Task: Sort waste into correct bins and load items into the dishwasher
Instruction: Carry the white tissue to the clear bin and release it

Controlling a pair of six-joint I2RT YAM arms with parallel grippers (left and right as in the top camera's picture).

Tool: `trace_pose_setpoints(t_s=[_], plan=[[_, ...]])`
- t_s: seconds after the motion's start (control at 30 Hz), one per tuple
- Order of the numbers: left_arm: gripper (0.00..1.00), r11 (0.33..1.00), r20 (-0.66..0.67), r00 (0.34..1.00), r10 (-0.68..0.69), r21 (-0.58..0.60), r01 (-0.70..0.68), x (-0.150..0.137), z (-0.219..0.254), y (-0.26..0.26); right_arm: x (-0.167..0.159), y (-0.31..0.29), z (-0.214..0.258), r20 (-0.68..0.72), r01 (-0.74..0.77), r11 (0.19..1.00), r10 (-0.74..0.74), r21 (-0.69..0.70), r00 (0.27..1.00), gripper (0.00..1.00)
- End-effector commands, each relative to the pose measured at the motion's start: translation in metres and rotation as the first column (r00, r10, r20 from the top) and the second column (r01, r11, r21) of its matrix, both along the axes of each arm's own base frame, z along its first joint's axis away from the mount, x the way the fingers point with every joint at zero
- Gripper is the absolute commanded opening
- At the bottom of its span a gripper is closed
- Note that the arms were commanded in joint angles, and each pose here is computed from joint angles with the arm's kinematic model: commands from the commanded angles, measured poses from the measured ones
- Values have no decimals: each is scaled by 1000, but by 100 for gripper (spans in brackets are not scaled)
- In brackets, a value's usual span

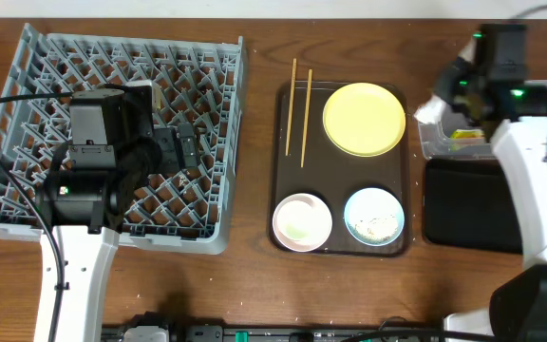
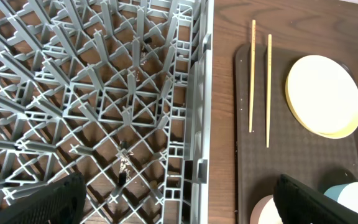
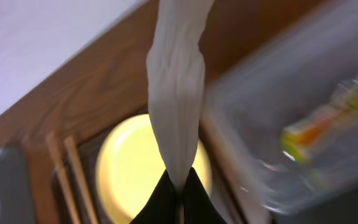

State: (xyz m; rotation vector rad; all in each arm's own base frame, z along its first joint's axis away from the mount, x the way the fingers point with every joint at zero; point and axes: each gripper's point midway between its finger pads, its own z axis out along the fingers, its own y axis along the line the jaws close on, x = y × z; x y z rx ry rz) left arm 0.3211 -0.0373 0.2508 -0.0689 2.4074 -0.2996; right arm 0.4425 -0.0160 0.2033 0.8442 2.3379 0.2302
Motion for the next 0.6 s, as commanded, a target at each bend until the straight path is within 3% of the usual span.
trace_pose_setpoints(t_s=[0.0, 0.3, 0.5, 0.53, 0.57], plan=[[98, 1000, 8, 1000, -5, -13, 6, 1, 5, -2, -10, -33, -19, -74, 200, 976, -194, 84, 978, 1], [98, 1000, 8, 1000, -5, -13, 6, 1, 5, -2, -21, -87, -45, -152, 382, 918, -364, 108, 919, 1], [98, 1000, 8, 1000, -5, -13, 6, 1, 5, -2, -25, -103, -77, -220, 475, 879, -456, 44, 862, 1], [98, 1000, 8, 1000, -5, -13, 6, 1, 5, -2, -26, -105, -84, -232, 490, 871, -470, 32, 852, 5], [98, 1000, 8, 1000, -5, -13, 6, 1, 5, -2, -26, -106, -89, -245, 494, 869, -472, 31, 847, 20]])
